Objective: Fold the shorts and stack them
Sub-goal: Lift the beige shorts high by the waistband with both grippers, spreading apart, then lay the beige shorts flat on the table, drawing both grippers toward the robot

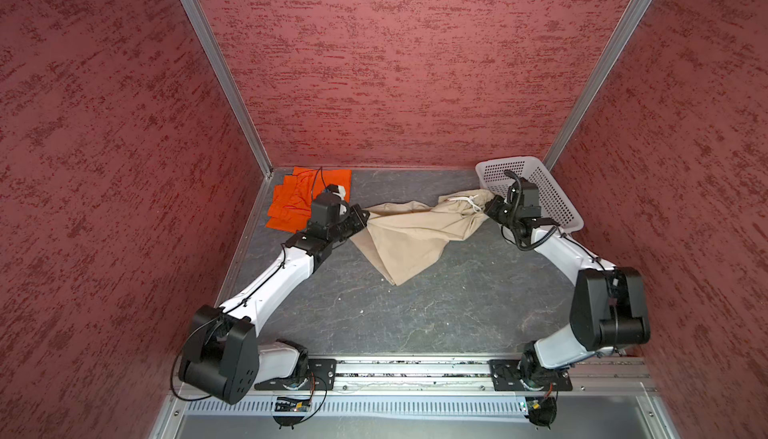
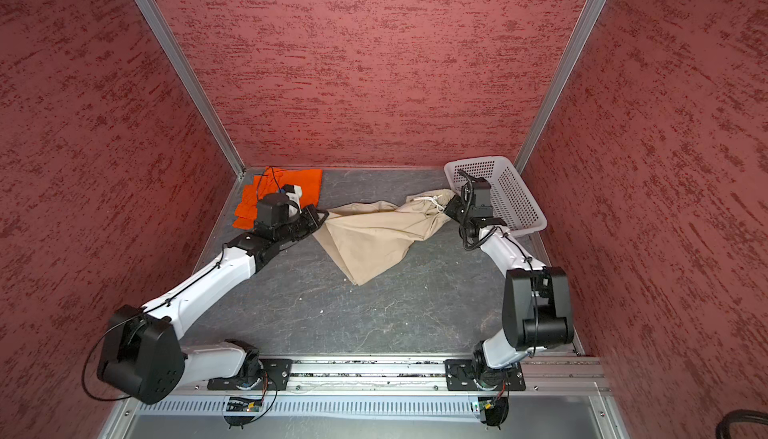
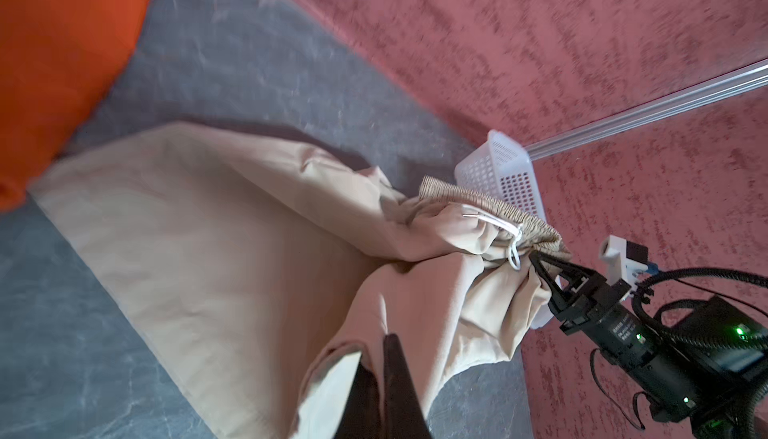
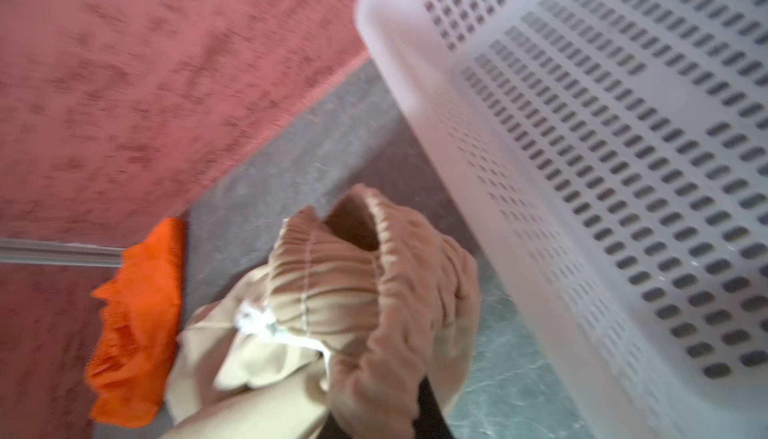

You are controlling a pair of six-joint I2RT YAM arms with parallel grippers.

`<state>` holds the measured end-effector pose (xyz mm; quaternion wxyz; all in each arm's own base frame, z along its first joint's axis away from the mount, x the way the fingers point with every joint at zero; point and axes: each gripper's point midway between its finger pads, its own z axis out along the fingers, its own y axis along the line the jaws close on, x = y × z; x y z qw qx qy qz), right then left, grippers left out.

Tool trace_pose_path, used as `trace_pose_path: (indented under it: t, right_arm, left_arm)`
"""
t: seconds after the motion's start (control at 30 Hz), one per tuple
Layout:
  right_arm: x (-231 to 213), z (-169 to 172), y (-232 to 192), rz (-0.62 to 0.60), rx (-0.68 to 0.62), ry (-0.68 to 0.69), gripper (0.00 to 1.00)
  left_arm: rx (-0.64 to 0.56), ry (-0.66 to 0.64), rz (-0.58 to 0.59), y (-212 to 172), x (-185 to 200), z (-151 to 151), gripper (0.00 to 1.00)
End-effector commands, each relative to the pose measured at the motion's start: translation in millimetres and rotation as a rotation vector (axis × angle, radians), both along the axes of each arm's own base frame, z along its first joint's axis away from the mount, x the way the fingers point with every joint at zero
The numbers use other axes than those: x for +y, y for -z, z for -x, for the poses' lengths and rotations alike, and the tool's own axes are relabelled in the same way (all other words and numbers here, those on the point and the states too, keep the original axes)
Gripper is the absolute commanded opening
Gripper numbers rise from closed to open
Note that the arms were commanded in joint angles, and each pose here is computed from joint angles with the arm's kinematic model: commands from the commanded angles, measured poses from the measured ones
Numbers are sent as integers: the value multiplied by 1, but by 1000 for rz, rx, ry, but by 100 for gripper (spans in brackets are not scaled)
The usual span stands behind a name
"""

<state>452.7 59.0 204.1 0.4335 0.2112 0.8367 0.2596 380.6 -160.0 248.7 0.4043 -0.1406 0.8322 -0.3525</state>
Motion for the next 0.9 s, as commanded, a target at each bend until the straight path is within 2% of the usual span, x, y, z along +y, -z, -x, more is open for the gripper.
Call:
trace_pose_path:
  t: [0.0,0.2,0.33,0.53,0.67,0.77,0.87]
  right_arm:
    - [18,14,-146,-129,-362,-77,0]
    - [30,77,-264,-228,-629,-174,0]
    - [43,120,-301,-266,-692,-257,0]
    - [68,171,-318,-303,-633,-382,0]
    - [83,189,-315,-346,-528,-449,0]
    - [84,185,-307,-316,-465,-435,0]
    - [89,164,-296,-307,-427,-431,0]
  left_arm:
    - [-87,-45,-175,-54,35,12,0]
    - [-242,-160,-323,-148,79,45,0]
    - [-311,-222,-389,-191,102,80,0]
    - [-362,-278,-427,-226,125,129,0]
    - [-375,-297,-446,-238,133,145,0]
    - [-376,-315,-499,-239,138,138,0]
    - [-347,-303,-570,-230,135,109,0]
